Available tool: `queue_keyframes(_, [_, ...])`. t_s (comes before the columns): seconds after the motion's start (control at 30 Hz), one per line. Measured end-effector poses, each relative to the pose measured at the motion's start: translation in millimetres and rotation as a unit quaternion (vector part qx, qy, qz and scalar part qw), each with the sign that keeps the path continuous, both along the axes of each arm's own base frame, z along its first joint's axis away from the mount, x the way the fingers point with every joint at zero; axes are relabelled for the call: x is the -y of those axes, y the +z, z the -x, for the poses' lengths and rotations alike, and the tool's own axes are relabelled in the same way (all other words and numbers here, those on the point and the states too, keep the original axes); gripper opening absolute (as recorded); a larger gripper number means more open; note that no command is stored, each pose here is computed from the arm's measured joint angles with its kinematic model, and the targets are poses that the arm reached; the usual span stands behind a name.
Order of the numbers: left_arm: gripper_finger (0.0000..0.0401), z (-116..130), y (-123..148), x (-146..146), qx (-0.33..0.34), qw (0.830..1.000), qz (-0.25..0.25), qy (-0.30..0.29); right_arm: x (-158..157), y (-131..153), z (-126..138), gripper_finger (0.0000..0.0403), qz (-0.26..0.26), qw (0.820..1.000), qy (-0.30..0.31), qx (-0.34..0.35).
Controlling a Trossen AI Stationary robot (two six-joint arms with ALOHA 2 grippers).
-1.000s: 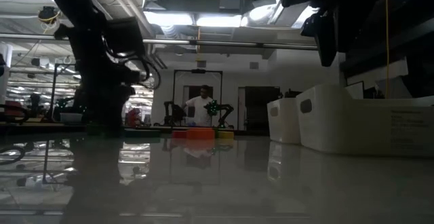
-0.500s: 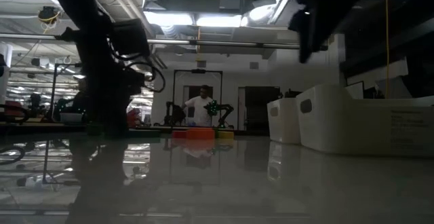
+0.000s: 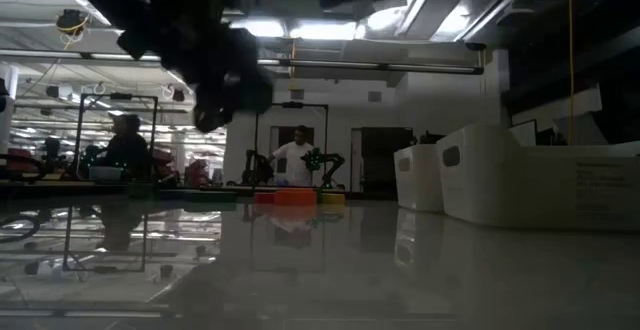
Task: Sort blocks by size
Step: Put the green cube game piece into the bottom white bin
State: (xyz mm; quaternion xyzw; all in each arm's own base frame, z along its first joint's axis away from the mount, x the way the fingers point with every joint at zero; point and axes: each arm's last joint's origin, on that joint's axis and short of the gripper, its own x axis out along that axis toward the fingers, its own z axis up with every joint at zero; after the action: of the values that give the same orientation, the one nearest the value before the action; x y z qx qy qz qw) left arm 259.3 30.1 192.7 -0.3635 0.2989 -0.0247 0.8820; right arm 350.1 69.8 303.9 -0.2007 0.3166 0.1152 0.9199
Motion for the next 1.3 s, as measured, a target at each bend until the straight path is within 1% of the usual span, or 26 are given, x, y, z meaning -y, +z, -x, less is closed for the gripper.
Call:
queue_keyframes(0.1, [0.0137,-8,14,9,0.076,0.997,0.008,-0.021,-1,4,-3,0.0248,0.024,0.999,0.023,0.032])
queue_keyframes(0.2, [0.0131,-12,24,17,0.128,0.991,0.015,-0.031,-1,8,-6,0.0248,0.043,0.997,0.039,0.056])
queue_keyframes(0.3, [0.0134,-15,31,21,0.166,0.985,0.021,-0.037,-2,12,-8,0.0248,0.058,0.994,0.051,0.08])
queue_keyframes(0.4, [0.0139,-16,36,25,0.19,0.981,0.022,-0.043,-2,14,-9,0.0248,0.072,0.99,0.065,0.098])
queue_keyframes(0.5, [0.0139,-16,40,28,0.212,0.976,0.022,-0.049,-3,16,-10,0.0248,0.074,0.988,0.082,0.111])
queue_keyframes(0.7, [0.0136,-17,45,32,0.235,0.97,0.019,-0.057,-3,18,-11,0.0248,0.078,0.986,0.086,0.119])
queue_keyframes(0.87, [0.0139,-17,45,37,0.242,0.968,0.009,-0.07,-3,22,-13,0.0248,0.078,0.983,0.081,0.145])
queue_keyframes(1.0, [0.0139,-17,45,42,0.244,0.967,0.009,-0.077,-1,23,-14,0.0248,0.081,0.982,0.083,0.148])
queue_keyframes(1.1, [0.0139,-17,46,44,0.245,0.967,0.007,-0.073,1,17,-19,0.0248,0.076,0.983,0.088,0.145])
queue_keyframes(1.2, [0.014,-17,45,44,0.245,0.967,0.004,-0.069,0,5,-28,0.0248,0.066,0.983,0.105,0.135])
queue_keyframes(1.3, [0.014,-17,45,43,0.245,0.967,0.003,-0.068,-1,-4,-33,0.0248,0.067,0.984,0.106,0.124])
